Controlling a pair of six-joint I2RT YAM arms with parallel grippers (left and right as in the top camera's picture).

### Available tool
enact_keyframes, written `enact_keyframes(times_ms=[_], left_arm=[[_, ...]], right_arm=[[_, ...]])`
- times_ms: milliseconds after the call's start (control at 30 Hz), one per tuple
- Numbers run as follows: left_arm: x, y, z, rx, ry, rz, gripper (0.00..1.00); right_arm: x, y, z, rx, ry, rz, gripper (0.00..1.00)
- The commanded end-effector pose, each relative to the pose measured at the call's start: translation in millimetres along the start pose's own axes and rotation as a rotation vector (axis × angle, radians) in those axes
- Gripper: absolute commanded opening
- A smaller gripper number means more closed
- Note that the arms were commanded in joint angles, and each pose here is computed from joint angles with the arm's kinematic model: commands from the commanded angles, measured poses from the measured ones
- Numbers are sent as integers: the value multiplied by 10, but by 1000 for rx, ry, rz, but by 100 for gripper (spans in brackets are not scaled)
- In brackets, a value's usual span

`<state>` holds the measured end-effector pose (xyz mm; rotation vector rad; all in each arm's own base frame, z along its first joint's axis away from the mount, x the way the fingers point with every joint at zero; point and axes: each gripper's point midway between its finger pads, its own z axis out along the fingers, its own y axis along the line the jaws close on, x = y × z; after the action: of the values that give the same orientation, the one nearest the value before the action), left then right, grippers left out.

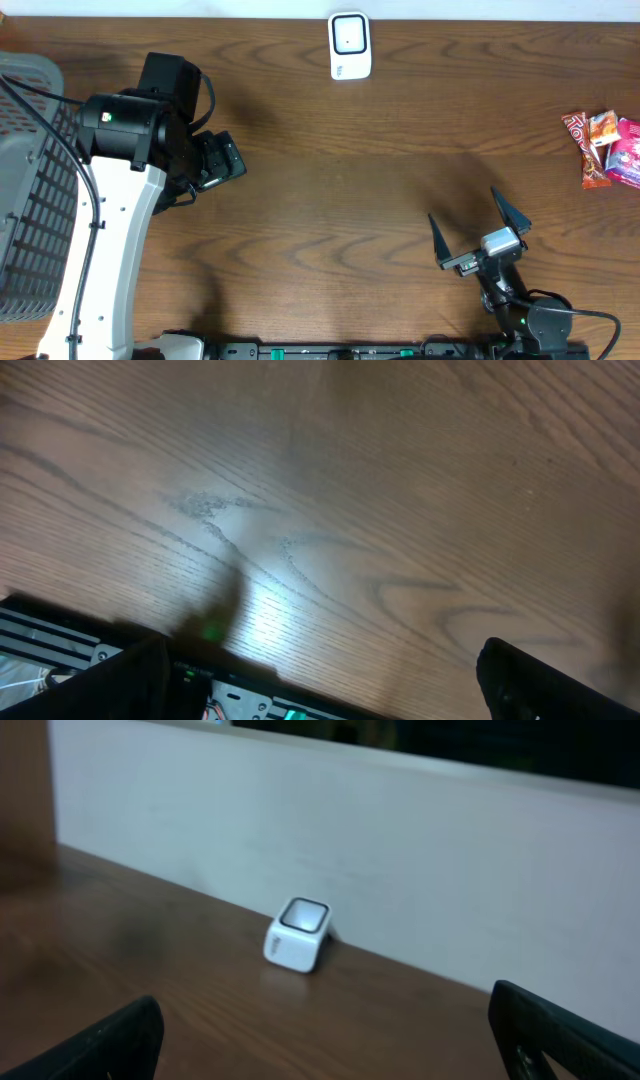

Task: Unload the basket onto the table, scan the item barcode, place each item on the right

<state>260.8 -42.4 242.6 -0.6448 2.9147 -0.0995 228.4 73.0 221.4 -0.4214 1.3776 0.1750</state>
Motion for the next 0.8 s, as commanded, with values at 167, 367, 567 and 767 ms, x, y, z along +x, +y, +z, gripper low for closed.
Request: enact_keyframes(times_ms=[167,367,567,767], left_arm=[[-23,32,-1,-17,-5,-3,98],[-24,33,-1,-18,-6,-3,98],[-23,32,-1,-17,-5,-3,98],[-23,32,-1,-17,-5,-3,98]], right_arm=[[329,-206,-19,143,79,95,99],[737,-505,-166,374,214,314,99],[737,-519,-171,378,214,307,99],[745,-456,-151,330,234,226,99]])
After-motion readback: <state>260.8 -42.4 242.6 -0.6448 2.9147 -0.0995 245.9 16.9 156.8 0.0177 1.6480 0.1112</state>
